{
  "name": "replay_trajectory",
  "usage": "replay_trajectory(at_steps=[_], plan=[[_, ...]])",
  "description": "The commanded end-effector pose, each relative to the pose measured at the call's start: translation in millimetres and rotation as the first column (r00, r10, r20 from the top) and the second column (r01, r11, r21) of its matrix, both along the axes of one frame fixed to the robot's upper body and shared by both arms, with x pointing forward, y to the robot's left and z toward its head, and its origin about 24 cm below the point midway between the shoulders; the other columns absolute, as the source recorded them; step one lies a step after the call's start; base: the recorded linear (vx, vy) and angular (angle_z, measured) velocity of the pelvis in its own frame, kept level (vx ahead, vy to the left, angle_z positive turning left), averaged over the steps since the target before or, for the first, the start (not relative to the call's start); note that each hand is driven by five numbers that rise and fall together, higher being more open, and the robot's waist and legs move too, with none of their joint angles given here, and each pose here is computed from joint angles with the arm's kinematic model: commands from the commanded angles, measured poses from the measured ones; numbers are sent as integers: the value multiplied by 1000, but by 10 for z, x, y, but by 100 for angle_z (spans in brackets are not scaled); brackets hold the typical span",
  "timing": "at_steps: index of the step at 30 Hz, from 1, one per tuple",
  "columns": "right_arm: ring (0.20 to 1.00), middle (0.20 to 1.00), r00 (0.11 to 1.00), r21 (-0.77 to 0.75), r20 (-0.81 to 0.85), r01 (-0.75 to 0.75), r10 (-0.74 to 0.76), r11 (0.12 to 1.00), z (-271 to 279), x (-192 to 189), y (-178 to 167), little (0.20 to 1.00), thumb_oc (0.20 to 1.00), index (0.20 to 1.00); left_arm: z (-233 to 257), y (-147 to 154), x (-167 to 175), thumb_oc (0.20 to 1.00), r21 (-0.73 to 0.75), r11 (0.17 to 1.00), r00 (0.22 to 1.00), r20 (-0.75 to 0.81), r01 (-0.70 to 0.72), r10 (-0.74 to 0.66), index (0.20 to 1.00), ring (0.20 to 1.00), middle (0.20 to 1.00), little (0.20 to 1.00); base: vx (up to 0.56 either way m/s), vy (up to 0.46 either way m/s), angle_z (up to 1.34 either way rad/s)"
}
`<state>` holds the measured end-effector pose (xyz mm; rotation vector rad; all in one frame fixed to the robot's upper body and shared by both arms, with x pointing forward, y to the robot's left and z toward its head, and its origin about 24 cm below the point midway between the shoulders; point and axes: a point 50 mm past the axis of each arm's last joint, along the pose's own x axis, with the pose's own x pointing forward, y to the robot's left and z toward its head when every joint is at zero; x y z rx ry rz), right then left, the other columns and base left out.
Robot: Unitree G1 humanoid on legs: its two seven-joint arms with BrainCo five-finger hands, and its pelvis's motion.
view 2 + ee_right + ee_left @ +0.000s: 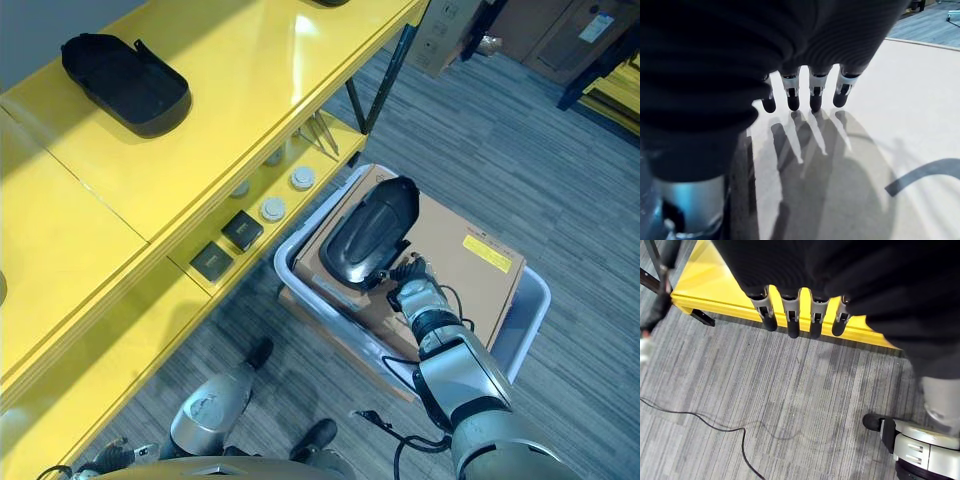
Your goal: Move parts from the plastic box to the shelf.
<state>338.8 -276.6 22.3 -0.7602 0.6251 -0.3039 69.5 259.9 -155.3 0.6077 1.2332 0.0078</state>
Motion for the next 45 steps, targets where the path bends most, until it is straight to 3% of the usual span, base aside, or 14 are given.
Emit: replay_trajectory(at_steps=[1,2,6,7,10,20,26,35,38,39,45], plan=[[382,382,996,-54,-41,-80,78,995,17,6,-2,382,382,382,50,182,-76,1000,33,999,999,-24,26,-25,1000,1000,1000,1000,-20,-47,1],[200,200,996,-49,-41,-79,77,996,-5,-6,-2,200,200,200,63,200,-43,1000,36,999,999,-18,30,-29,1000,1000,1000,1000,-19,-48,-2],[222,222,998,-24,-25,-64,64,998,-27,-14,10,222,222,222,79,219,0,1000,42,999,999,-6,35,-35,1000,1000,1000,1000,-12,-42,1],[269,269,998,-13,-17,-57,56,998,-15,-11,1,269,269,269,86,226,19,1000,44,998,999,0,35,-35,1000,1000,1000,1000,-11,-46,3],[307,307,999,7,-5,-49,49,999,-8,-14,-3,307,307,307,98,237,43,1000,45,998,999,13,36,-37,1000,1000,1000,1000,-17,-49,1],[288,288,1000,51,24,-7,6,999,-44,-81,-63,288,288,288,129,185,164,1000,-5,1000,993,119,15,-14,1000,1000,1000,1000,-4,-46,-3],[200,200,996,101,89,16,-25,995,-31,-127,-95,200,200,200,244,53,487,1000,-163,987,951,305,4,47,1000,1000,1000,1000,16,-77,-8],[200,200,964,199,254,28,-79,980,37,-282,-18,200,200,200,819,-430,1177,1000,-472,853,822,562,223,96,1000,1000,1000,1000,11,-62,-14],[200,200,949,203,312,-16,-49,979,71,-334,19,200,200,200,1068,-628,1397,1000,-544,778,786,609,316,107,1000,1000,1000,1000,-10,-10,-33],[200,200,926,209,376,-121,34,970,202,-272,189,200,200,200,1238,-897,1650,1000,-638,700,776,601,321,192,1000,1000,1000,1000,-39,-6,-43],[200,200,879,230,456,-264,136,937,408,-162,510,200,200,200,1375,-1137,1969,1000,-634,711,764,609,306,213,1000,1000,1000,1000,-14,8,-40]])
